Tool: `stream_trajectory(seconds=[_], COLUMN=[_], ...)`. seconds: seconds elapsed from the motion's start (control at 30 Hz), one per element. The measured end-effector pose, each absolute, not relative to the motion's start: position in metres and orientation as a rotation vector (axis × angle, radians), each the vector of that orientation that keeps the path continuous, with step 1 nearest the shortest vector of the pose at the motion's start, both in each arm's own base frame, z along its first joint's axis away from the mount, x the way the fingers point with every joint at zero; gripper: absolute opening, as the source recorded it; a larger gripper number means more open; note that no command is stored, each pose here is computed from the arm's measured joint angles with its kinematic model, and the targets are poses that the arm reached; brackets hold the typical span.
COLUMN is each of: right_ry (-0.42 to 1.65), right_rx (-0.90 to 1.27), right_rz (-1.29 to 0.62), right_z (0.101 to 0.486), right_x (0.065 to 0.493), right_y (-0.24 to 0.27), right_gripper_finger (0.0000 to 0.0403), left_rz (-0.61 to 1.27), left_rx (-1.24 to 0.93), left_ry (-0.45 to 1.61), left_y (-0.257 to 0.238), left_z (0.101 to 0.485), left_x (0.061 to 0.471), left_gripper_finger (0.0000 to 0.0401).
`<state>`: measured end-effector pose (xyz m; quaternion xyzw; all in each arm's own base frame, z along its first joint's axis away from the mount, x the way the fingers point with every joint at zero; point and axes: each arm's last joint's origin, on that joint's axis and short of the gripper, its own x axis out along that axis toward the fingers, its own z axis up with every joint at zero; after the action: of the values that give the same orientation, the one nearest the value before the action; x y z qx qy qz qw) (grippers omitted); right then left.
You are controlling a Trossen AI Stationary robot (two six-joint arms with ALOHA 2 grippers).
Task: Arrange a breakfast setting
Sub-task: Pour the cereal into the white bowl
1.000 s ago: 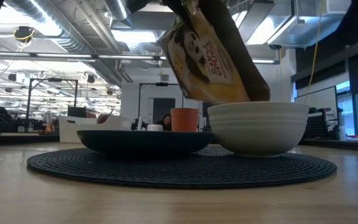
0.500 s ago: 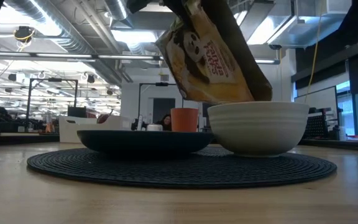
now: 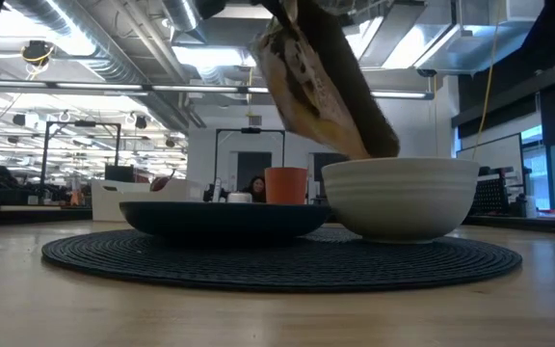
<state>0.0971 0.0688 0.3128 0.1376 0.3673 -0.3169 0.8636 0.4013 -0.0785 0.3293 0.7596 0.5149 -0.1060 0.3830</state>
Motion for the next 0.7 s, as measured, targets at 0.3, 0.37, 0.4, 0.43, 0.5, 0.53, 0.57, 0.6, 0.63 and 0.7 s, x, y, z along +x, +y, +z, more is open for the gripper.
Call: stream_trajectory(seconds=[0.3, 0.37, 0.4, 0.43, 0.5, 0.53, 0.57, 0.6, 0.63, 0.7], right_ry=[0.77, 0.774, 0.781, 0.788, 0.791, 0.791, 0.791, 0.791, 0.789, 0.788], right_rx=[0.279, 0.282, 0.284, 0.287, 0.288, 0.288, 0.288, 0.289, 0.295, 0.299], right_rz=[-0.661, -0.66, -0.658, -0.657, -0.656, -0.656, -0.656, -0.657, -0.659, -0.661], right_z=[0.3129, 0.3128, 0.3126, 0.3125, 0.3124, 0.3124, 0.3124, 0.3124, 0.3124, 0.3124], right_x=[0.0971, 0.0971, 0.0969, 0.0968, 0.0968, 0.0968, 0.0968, 0.0968, 0.0968, 0.0968], right_y=[0.0687, 0.0688, 0.0689, 0.069, 0.0691, 0.0691, 0.0691, 0.0691, 0.0691, 0.0691], right_gripper_finger=[0.0001, 0.0001, 0.0001, 0.0001, 0.0001, 0.0001, 0.0001, 0.0001, 0.0001, 0.0001], left_rz=[-0.289, -0.284, -0.277, -0.279, -0.31, -0.317, -0.321, -0.319, -0.309, -0.288], left_rx=[1.928, 1.978, 1.996, 1.993, 1.962, 1.95, 1.943, 1.937, 1.93, 1.916], left_ry=[1.295, 1.309, 1.309, 1.296, 1.268, 1.263, 1.265, 1.271, 1.275, 1.279], left_y=[-0.0791, -0.0811, -0.0832, -0.0845, -0.0862, -0.0867, -0.0867, -0.0859, -0.0853, -0.0836], left_z=[0.3292, 0.33, 0.3306, 0.3307, 0.3303, 0.3299, 0.3291, 0.3286, 0.3286, 0.3292], left_x=[0.4018, 0.4015, 0.4015, 0.4019, 0.4014, 0.4009, 0.4008, 0.4007, 0.4006, 0.4009], left_gripper_finger=[0.0002, 0.0002, 0.0002, 0.0002, 0.0002, 0.0002, 0.0002, 0.0002, 0.0002, 0.0002])
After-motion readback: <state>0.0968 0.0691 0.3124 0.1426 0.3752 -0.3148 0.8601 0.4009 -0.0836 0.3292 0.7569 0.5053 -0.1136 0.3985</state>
